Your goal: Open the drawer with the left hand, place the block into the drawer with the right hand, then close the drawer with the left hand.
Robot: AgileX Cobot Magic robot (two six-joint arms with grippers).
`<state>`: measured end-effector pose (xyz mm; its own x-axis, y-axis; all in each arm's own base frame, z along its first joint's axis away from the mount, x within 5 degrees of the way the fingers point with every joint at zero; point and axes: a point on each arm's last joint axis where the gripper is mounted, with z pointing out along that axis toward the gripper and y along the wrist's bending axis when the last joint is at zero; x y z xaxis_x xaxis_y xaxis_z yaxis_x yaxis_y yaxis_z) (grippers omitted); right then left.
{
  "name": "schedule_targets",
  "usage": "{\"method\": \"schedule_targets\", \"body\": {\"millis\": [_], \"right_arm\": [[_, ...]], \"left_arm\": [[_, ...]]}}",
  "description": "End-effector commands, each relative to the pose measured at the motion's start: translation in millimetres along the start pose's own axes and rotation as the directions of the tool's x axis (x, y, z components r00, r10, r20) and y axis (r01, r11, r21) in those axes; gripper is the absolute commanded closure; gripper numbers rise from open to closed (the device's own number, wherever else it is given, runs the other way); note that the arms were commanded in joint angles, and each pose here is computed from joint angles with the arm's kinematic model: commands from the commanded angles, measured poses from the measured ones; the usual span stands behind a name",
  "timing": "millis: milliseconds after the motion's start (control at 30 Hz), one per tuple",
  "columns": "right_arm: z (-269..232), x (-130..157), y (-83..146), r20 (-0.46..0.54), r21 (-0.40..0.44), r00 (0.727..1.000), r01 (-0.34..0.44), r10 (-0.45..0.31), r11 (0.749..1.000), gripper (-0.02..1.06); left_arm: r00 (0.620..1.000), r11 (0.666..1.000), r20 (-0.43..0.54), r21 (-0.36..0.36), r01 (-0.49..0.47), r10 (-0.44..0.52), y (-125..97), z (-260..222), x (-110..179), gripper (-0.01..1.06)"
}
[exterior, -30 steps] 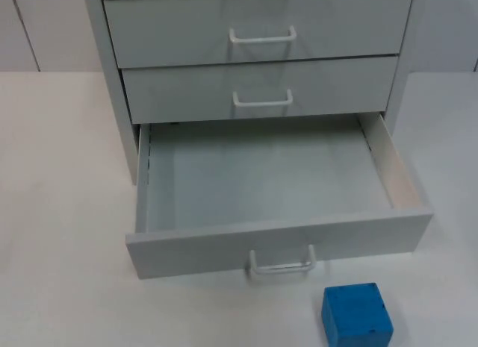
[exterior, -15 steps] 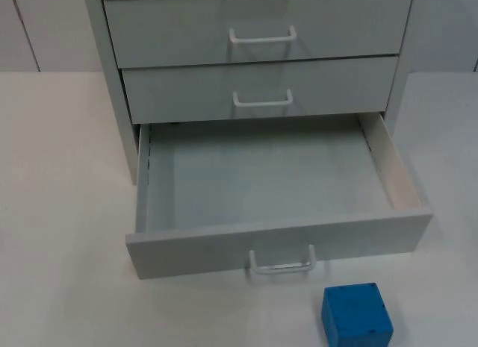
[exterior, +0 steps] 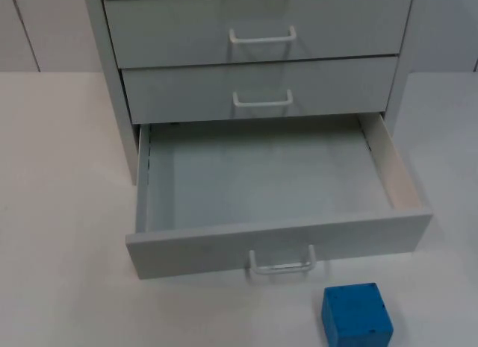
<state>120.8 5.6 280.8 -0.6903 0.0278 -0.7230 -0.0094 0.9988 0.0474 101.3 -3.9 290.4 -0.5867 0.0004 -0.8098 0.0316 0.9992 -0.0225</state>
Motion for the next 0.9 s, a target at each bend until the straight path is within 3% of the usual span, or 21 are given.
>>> {"method": "schedule_targets", "body": {"millis": [0,133,367,533,667,700,833,867], "right_arm": [[-3,-3,6,-0.028,-0.066,0.999,-0.046,0.044,0.997,-0.01],[2,-6,16,-0.090,-0.164,0.995,-0.049,0.034,0.985,-0.01],[22,-1,19,-0.263,-0.180,0.964,-0.089,0.039,0.980,-0.01],[43,2,33,-0.359,-0.229,0.932,-0.040,-0.046,0.973,0.00],[63,10,78,-0.382,-0.348,0.905,0.050,-0.190,0.936,0.00],[63,10,78,-0.382,-0.348,0.905,0.050,-0.190,0.936,0.00],[77,27,122,-0.368,-0.338,0.898,0.112,-0.241,0.934,0.00],[77,27,122,-0.368,-0.338,0.898,0.112,-0.241,0.934,0.00]], "left_arm": [[1.000,1.000,0.023,-0.002,0.010,-0.010,0,-2,0,0.00],[0.999,1.000,0.029,0.010,0.024,-0.025,-1,-3,0,0.00],[0.999,0.999,0.041,0.018,0.033,-0.034,-1,-3,-1,0.00],[0.998,0.999,0.041,0.027,0.044,-0.045,-2,-3,-1,0.00],[0.998,0.999,0.041,0.027,0.044,-0.045,-2,-3,-1,0.00],[0.998,0.999,0.041,0.027,0.044,-0.045,-2,-3,-1,0.00],[0.998,0.999,0.041,0.027,0.044,-0.045,-2,-3,-1,0.00],[0.998,0.999,0.041,0.027,0.044,-0.045,-2,-3,-1,0.00]]}}
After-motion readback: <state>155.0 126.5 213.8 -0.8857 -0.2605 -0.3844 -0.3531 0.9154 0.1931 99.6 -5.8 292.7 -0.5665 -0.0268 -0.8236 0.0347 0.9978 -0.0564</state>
